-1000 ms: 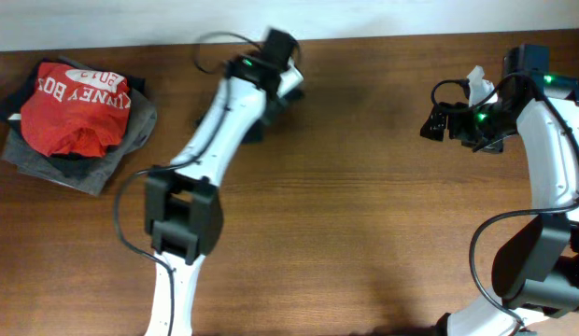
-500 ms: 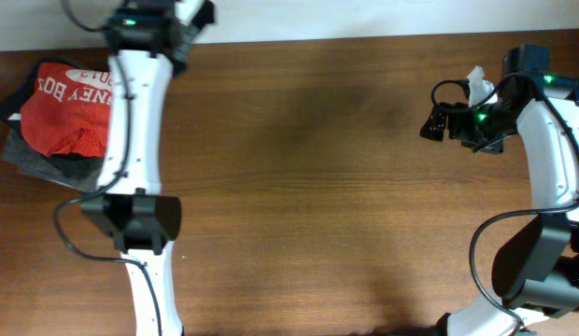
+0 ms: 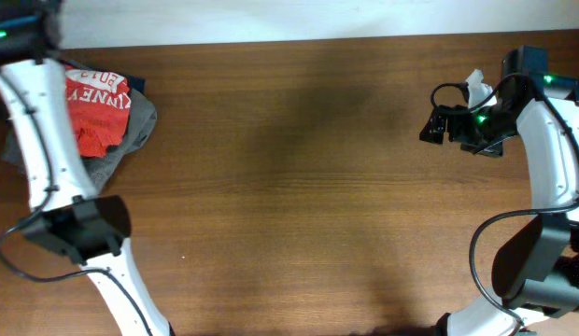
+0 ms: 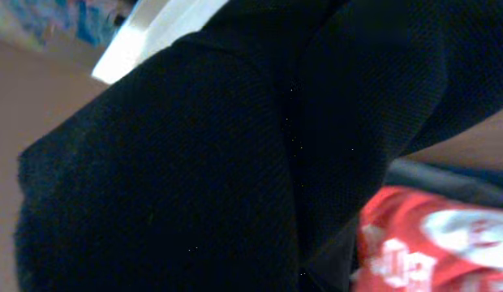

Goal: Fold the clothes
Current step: 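Carry the bundle left and place it on the clothes stack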

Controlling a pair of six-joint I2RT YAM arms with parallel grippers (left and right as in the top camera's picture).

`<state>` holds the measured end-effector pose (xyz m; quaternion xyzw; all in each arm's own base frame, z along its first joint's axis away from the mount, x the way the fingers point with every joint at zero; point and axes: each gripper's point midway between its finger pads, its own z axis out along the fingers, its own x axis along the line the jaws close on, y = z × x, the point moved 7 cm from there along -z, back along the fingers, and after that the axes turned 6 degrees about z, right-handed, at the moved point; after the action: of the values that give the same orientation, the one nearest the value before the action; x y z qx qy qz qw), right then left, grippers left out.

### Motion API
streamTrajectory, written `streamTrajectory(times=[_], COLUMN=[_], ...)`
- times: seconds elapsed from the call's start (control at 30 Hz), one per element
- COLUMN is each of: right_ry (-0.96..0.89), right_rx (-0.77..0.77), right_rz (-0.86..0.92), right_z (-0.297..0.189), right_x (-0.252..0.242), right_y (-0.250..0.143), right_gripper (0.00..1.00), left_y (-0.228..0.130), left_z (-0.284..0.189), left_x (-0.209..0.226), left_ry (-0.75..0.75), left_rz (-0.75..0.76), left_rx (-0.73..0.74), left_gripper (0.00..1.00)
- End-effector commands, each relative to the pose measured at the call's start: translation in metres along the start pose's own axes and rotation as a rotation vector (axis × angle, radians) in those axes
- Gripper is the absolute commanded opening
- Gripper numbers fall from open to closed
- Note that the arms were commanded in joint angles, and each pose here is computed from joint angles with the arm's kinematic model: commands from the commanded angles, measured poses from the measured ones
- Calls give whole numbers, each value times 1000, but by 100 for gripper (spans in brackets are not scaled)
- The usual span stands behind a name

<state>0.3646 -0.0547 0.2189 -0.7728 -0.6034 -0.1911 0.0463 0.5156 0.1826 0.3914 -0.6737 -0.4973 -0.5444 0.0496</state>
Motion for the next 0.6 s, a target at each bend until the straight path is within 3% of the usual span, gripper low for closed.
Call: streamTrajectory(times=[0.0, 0.23, 0.57], right_ry=[11, 12, 11], right_rx=[-7, -8, -5], right_rz=[-2, -3, -2], right_z=[-3, -3, -3], right_x=[4, 4, 4], right_y=[2, 2, 1], right_gripper=[99, 99, 99], left_y=[-15, -36, -86], left_z=[-7, 21, 63], left_x=[37, 1, -95], left_ry=[19, -169, -408], left_rz=[-15, 16, 82], left_rx=[-50, -30, 173], left_gripper=[0, 0, 1])
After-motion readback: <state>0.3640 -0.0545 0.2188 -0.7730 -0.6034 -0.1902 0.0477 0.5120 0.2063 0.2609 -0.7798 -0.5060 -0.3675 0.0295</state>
